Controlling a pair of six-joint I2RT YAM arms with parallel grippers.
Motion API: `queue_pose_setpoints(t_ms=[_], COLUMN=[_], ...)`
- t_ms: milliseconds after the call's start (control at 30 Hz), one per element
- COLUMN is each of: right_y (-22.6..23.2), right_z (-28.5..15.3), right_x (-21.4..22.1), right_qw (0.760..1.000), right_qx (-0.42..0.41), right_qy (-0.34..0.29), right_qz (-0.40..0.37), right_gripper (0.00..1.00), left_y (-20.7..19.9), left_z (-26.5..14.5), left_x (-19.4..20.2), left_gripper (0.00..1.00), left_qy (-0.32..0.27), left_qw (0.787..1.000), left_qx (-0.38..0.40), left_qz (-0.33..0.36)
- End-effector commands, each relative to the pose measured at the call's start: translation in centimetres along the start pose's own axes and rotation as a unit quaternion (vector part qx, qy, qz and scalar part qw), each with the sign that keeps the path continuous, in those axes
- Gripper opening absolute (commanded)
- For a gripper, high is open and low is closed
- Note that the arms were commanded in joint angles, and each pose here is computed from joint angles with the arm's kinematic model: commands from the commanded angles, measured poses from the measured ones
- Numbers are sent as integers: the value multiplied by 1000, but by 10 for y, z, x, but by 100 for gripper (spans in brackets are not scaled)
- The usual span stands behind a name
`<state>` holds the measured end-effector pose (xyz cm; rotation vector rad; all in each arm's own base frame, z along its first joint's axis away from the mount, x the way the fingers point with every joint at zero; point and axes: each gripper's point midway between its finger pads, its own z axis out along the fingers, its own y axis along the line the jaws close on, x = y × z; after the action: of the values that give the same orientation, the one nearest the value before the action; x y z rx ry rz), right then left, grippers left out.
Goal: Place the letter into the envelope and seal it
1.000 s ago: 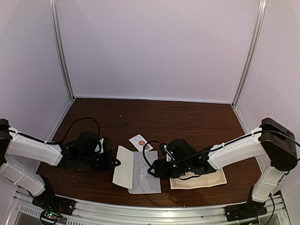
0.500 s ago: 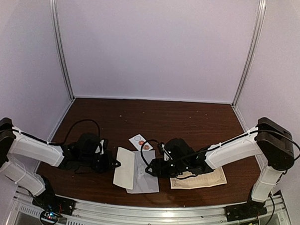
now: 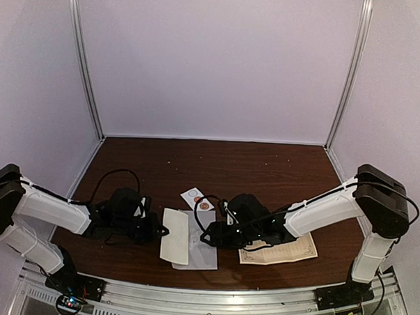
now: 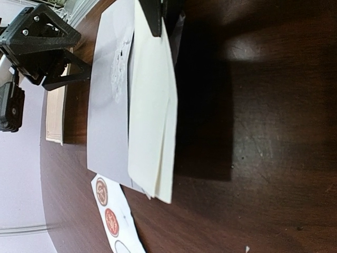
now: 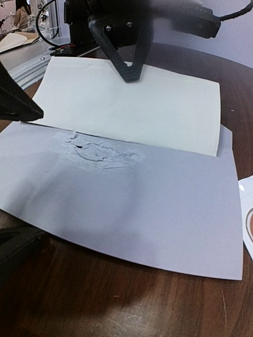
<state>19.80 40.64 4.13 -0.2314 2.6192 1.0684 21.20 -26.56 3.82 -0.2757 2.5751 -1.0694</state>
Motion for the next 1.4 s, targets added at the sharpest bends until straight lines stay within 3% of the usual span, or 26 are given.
queue_pose_setpoints(t_ms=[0, 233, 833, 1367], right_y=[-23, -22, -28, -31], right_z=[10, 12, 7, 6], right_x=[26, 28, 27, 28], right_qw=[998, 998, 998, 998], right_qx=[38, 36, 46, 52], right_qy=[43, 46, 36, 36], right_qz=[13, 13, 19, 19], right_gripper=[69, 68, 66, 66], left_y=[-5, -4, -12, -22], left_z=[3, 5, -8, -11], left_x=[0, -1, -21, -28], left_gripper=[0, 0, 0, 0], left_qy=[-6, -9, -34, -15], left_qw=[1000, 1000, 994, 988], left_qx=[13, 10, -38, -64], left_qz=[1, 5, 96, 139])
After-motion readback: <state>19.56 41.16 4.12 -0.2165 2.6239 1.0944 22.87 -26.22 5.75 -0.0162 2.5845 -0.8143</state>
